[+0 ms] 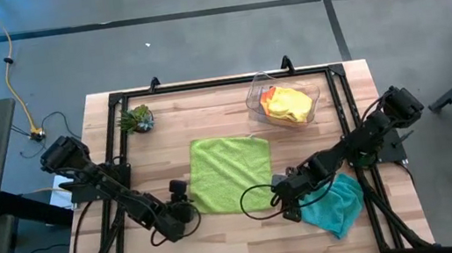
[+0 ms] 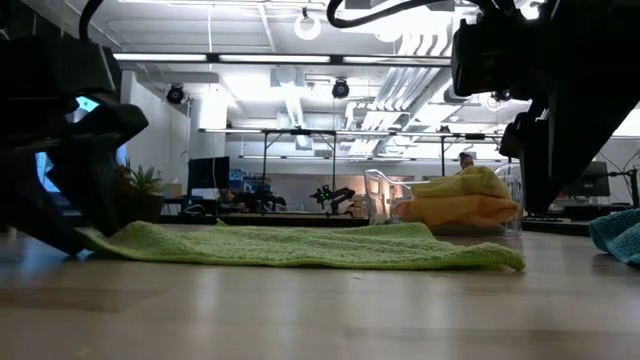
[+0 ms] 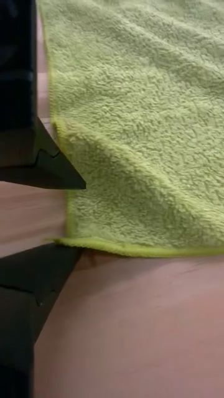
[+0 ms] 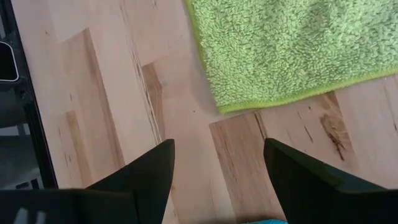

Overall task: Fold microfiber towels
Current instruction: Fold the green microfiber towel

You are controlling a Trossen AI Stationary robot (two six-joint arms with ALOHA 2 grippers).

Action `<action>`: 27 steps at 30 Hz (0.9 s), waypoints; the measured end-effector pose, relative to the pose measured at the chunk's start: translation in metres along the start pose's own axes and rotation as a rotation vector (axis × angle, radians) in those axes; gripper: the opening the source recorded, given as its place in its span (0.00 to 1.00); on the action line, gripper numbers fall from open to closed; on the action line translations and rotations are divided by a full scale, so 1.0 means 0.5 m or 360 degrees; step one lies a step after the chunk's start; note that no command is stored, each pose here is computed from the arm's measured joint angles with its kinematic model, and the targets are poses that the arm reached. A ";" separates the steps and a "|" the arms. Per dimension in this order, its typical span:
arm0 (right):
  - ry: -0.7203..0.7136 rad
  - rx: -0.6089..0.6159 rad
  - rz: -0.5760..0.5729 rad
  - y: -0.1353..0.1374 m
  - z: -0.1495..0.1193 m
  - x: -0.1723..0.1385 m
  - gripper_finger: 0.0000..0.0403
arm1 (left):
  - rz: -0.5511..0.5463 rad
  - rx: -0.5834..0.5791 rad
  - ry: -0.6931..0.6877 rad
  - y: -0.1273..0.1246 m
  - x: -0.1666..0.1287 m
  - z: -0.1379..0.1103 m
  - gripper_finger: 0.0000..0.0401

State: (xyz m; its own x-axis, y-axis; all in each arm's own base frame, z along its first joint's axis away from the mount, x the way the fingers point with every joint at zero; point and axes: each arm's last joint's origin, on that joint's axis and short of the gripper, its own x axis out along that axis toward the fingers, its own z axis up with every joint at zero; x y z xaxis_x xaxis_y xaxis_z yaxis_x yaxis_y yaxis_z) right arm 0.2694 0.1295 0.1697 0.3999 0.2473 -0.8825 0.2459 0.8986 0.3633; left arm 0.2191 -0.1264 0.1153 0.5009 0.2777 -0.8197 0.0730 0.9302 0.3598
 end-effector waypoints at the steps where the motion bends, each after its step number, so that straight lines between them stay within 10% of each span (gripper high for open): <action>1: 0.0000 0.0000 0.0000 0.000 0.000 0.000 0.60 | 0.0000 0.0005 0.0003 0.000 -0.001 -0.001 0.31; 10: -0.0025 -0.0025 -0.0019 0.000 0.001 0.000 0.60 | -0.0110 -0.0022 -0.0008 -0.005 -0.002 0.003 0.02; 27: 0.0074 0.0178 0.0310 -0.045 0.004 0.025 0.60 | -0.0236 -0.0192 -0.0015 0.002 -0.021 0.014 0.00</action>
State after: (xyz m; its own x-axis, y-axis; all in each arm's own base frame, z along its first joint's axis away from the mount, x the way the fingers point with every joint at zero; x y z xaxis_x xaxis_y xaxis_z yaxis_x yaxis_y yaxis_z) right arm 0.2710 0.1118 0.1511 0.4090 0.4312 -0.8042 0.2654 0.7870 0.5569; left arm 0.2202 -0.1303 0.1272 0.5005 0.1336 -0.8554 0.0428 0.9830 0.1786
